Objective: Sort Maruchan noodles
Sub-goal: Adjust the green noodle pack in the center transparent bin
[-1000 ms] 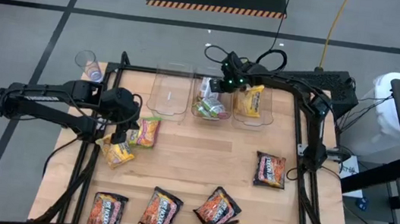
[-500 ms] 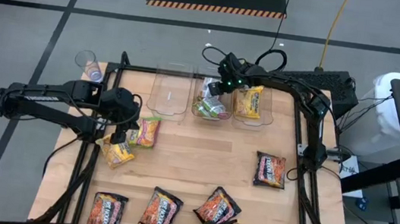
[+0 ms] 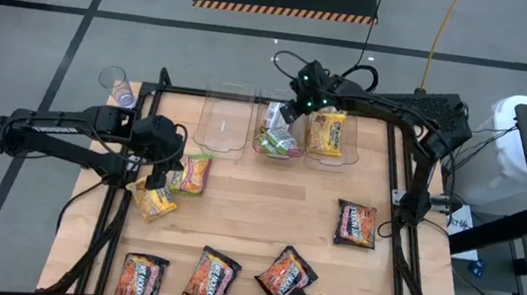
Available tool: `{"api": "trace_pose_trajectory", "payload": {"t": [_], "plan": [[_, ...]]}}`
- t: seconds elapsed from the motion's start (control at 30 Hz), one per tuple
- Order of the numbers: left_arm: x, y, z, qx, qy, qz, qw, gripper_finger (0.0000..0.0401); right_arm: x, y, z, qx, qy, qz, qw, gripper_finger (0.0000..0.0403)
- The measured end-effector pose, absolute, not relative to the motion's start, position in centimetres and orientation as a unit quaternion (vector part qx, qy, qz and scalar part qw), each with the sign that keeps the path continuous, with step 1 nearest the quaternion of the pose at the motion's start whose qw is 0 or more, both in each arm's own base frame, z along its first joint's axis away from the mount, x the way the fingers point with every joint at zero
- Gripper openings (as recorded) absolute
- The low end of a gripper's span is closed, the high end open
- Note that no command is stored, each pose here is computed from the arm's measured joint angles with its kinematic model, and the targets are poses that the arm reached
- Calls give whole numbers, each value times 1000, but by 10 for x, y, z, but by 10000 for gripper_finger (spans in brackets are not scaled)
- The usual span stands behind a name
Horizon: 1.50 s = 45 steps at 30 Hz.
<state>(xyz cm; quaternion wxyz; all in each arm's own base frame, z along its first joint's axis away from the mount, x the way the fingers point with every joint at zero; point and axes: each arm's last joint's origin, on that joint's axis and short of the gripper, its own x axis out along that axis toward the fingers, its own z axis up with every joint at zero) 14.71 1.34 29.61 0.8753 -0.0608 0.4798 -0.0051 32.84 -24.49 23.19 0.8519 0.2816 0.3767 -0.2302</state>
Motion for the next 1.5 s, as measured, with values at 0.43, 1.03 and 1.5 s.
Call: {"api": "trace_pose_trajectory", "payload": {"t": [0.43, 1.03, 1.5], "plan": [[147, 14, 296, -58, 480, -6, 876, 24, 364, -260, 265, 253, 230, -224, 913, 66], [147, 14, 296, -50, 482, -11, 875, 24, 352, -255, 232, 273, 429, -189, 840, 66], [147, 14, 296, -50, 482, -11, 875, 24, 372, -257, 196, 287, 431, -159, 841, 66]]}}
